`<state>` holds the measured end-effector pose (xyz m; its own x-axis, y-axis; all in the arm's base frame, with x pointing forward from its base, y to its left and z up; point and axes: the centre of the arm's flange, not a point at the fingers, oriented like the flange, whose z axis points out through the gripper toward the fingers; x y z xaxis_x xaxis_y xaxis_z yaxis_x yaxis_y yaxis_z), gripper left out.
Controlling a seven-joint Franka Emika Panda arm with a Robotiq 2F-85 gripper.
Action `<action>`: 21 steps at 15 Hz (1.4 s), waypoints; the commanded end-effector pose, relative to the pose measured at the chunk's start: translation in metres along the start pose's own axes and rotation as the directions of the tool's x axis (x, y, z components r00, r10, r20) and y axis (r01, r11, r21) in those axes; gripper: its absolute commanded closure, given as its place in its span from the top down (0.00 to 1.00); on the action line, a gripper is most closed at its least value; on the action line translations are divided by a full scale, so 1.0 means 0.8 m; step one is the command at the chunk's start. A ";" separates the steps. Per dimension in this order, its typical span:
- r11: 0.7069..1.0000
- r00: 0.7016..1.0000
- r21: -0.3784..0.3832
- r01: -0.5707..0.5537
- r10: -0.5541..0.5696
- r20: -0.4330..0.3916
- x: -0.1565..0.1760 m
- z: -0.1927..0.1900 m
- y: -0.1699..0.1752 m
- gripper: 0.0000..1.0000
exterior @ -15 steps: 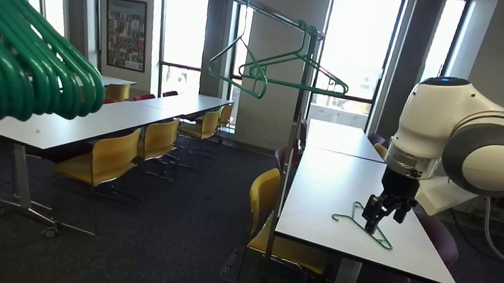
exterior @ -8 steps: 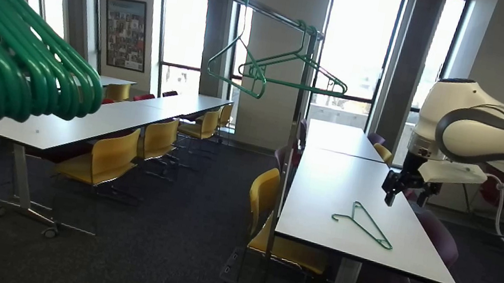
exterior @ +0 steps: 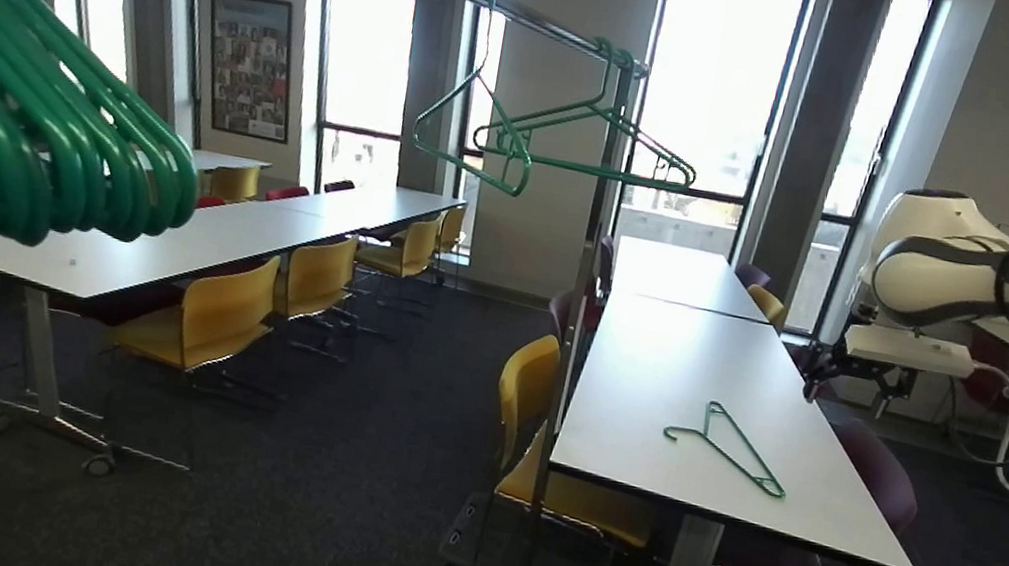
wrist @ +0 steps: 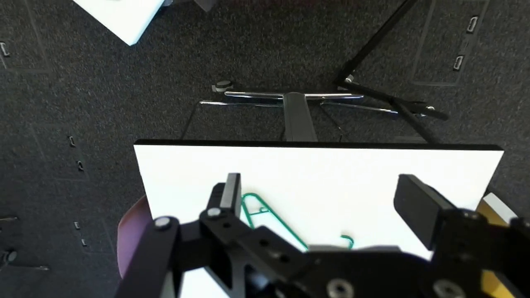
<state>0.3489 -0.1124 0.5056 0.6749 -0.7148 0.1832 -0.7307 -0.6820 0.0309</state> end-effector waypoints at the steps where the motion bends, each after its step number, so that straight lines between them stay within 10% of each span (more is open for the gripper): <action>1: 1.000 1.000 0.000 0.004 -0.004 0.000 -0.001 0.000 -0.002 1.00; 11: 0.962 0.961 -0.071 0.265 -0.258 0.096 0.086 0.012 0.009 1.00; 18: 0.984 0.993 -0.147 0.097 -0.085 0.084 0.226 0.044 0.040 1.00; 21: 0.985 0.992 -0.144 0.093 -0.080 0.093 0.208 0.058 0.049 1.00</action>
<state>0.4379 -0.2657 0.4919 0.7370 -0.6701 0.0882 -0.6729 -0.7151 0.1893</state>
